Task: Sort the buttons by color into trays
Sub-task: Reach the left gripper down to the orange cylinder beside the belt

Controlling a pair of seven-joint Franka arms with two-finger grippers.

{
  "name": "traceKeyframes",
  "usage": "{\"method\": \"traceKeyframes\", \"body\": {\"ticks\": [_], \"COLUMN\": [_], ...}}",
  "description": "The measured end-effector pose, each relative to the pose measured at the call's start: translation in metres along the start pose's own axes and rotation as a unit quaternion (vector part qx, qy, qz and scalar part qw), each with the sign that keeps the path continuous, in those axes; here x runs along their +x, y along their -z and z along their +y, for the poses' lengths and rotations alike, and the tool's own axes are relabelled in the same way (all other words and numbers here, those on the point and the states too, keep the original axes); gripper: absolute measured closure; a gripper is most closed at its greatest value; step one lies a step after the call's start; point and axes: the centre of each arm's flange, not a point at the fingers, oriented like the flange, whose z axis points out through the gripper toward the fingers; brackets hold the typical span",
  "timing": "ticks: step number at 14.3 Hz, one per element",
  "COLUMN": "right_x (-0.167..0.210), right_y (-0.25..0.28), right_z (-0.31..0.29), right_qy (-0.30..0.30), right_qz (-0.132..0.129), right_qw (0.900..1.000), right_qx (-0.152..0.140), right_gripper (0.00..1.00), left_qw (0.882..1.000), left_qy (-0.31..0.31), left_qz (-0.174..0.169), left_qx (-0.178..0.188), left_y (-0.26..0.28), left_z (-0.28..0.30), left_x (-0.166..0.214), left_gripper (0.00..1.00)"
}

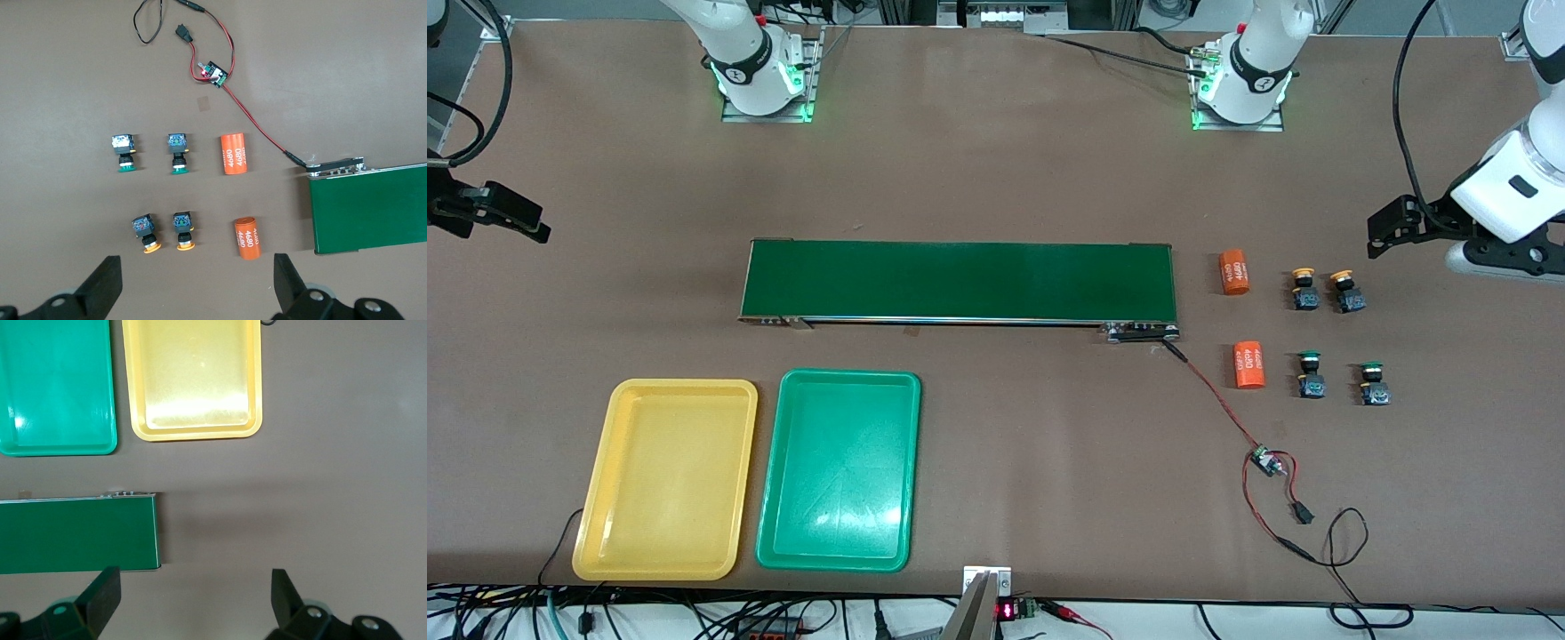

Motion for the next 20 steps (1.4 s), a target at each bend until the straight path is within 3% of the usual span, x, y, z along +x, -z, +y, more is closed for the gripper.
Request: {"method": "traceKeyframes", "body": {"ticks": [9, 20], "right_x": [0.0, -0.001], "right_y": [0.0, -0.004], "right_z": [0.002, 0.021], "right_qy": [-0.002, -0.019], "right_qz": [0.0, -0.004], "right_qw": [1.0, 1.0], "right_qx": [0.0, 0.0], "right_gripper": [0.0, 0.0], "left_qw": [1.0, 0.999], "left_qy": [-0.003, -0.002], "left_qz": [0.0, -0.044], "left_qx": [0.0, -0.003], "left_y": [0.0, -0.035], "left_z": [0.003, 0.001], "left_x": [0.002, 0.01], "left_gripper": [0.0, 0.0]}}
